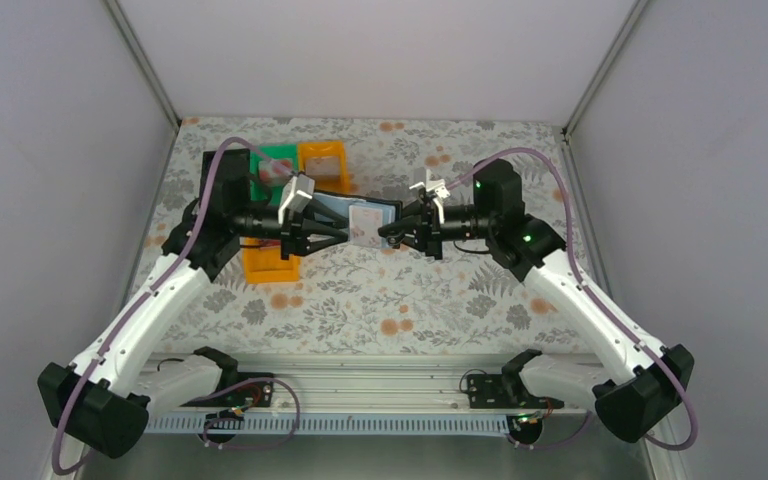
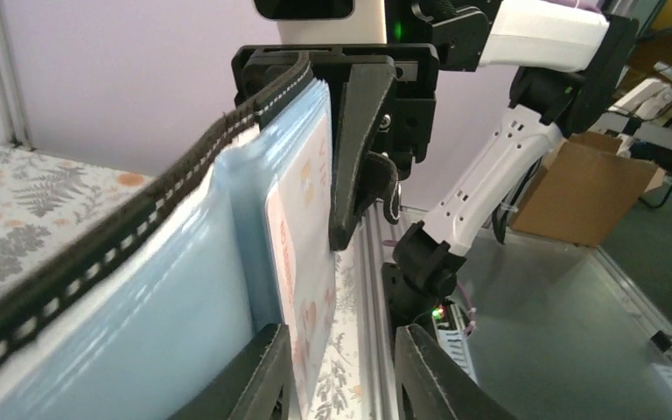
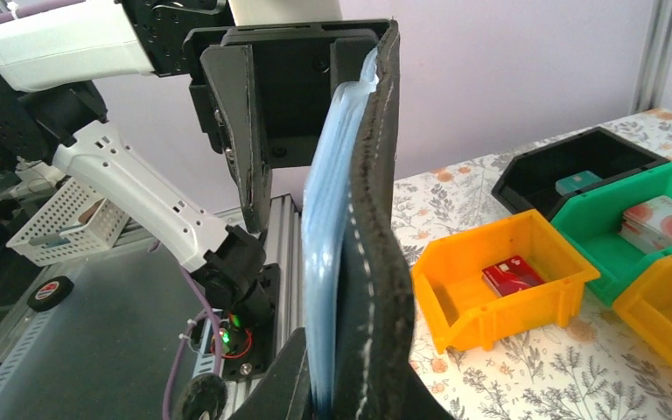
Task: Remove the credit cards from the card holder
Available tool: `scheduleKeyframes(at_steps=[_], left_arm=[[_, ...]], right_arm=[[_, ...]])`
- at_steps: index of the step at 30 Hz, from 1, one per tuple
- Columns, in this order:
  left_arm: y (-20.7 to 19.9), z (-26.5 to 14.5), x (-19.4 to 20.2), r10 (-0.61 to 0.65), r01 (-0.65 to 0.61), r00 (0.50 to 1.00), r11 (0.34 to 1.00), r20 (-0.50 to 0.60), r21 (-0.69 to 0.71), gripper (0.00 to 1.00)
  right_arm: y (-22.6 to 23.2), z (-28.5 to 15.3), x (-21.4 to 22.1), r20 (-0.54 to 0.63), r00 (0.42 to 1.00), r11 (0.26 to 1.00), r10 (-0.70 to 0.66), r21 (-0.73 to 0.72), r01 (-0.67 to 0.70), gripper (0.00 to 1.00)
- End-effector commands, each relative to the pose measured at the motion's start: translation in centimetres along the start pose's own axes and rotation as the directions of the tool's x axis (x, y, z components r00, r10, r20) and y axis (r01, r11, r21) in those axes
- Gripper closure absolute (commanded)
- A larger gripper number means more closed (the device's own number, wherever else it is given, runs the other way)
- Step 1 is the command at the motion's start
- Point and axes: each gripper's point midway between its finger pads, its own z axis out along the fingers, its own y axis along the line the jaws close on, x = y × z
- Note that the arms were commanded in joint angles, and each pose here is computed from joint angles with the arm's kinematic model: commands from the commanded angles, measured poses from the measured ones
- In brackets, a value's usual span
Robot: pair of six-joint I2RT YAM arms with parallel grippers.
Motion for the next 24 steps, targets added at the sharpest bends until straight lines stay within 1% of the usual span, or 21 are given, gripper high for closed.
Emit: scheduleKeyframes(at_steps=[1, 3, 5, 6, 8, 9, 11, 12, 13, 16, 18, 23, 24], left_arm=[[1.0, 0.3, -0.7, 0.044, -0.044, 0.999, 0.998, 0.013, -0.052, 0.65], [1.0, 0.4, -0.7, 0.055, -0.054, 0.998, 0.997, 0.013, -0.049, 0.60], [0.8, 0.5, -0.7, 0.048, -0.047, 0.999, 0.998, 0.014, -0.037, 0.59], [0.6, 0.6, -0.7, 0.047, -0.047, 0.999, 0.999, 0.016, -0.024, 0.62], [-0.1, 0.8, -0.8, 0.042, -0.042, 0.999, 0.999, 0.020, 0.013, 0.73], [-0.1, 1.0, -0.7, 0.028, -0.028, 0.999, 0.999, 0.020, 0.017, 0.80], [0.2, 1.1, -0.5, 0.004, -0.004, 1.000, 1.000, 0.022, 0.003, 0.91], [0.4, 1.1, -0.5, 0.000, 0.001, 1.000, 1.000, 0.022, -0.003, 0.96], [0.4, 1.1, -0.5, -0.001, 0.001, 1.000, 1.000, 0.023, -0.003, 0.97], [0.2, 1.1, -0.7, -0.010, 0.010, 1.000, 1.000, 0.028, 0.006, 0.98], [-0.2, 1.0, -0.9, -0.016, 0.015, 1.000, 1.000, 0.026, 0.018, 0.98], [0.4, 0.0, -1.2, -0.060, 0.060, 0.997, 0.998, 0.040, -0.011, 0.98], [0.4, -0.1, -1.1, -0.063, 0.063, 0.997, 0.998, 0.041, -0.014, 0.98]], right_arm=[[1.0, 0.0, -1.5, 0.032, 0.999, 0.997, -0.040, -0.061, 0.042, 0.93], [1.3, 0.1, -1.4, 0.032, 0.999, 0.996, -0.044, -0.081, 0.047, 0.92], [1.5, 0.1, -1.4, 0.033, 0.998, 0.994, -0.047, -0.093, 0.050, 0.92], [1.5, 0.2, -1.4, 0.032, 0.998, 0.995, -0.047, -0.092, 0.050, 0.92], [1.2, 0.3, -1.4, 0.032, 0.999, 0.996, -0.043, -0.078, 0.046, 0.92], [1.1, 0.3, -1.4, 0.034, 0.999, 0.996, -0.042, -0.080, 0.045, 0.92], [1.1, 0.4, -1.5, 0.037, 0.998, 0.995, -0.045, -0.083, 0.048, 0.93], [1.1, 0.4, -1.6, 0.038, 0.998, 0.995, -0.048, -0.082, 0.051, 0.93], [1.0, 0.5, -1.6, 0.038, 0.998, 0.995, -0.046, -0.082, 0.049, 0.94], [0.8, 0.6, -1.5, 0.035, 0.999, 0.996, -0.041, -0.078, 0.044, 0.93], [0.8, 0.6, -1.3, 0.030, 0.999, 0.996, -0.040, -0.077, 0.042, 0.91], [1.2, 0.1, -0.9, 0.024, 0.998, 0.996, -0.060, -0.060, 0.061, 0.79], [1.2, -0.1, -0.7, 0.023, 0.998, 0.997, -0.060, -0.051, 0.061, 0.77]])
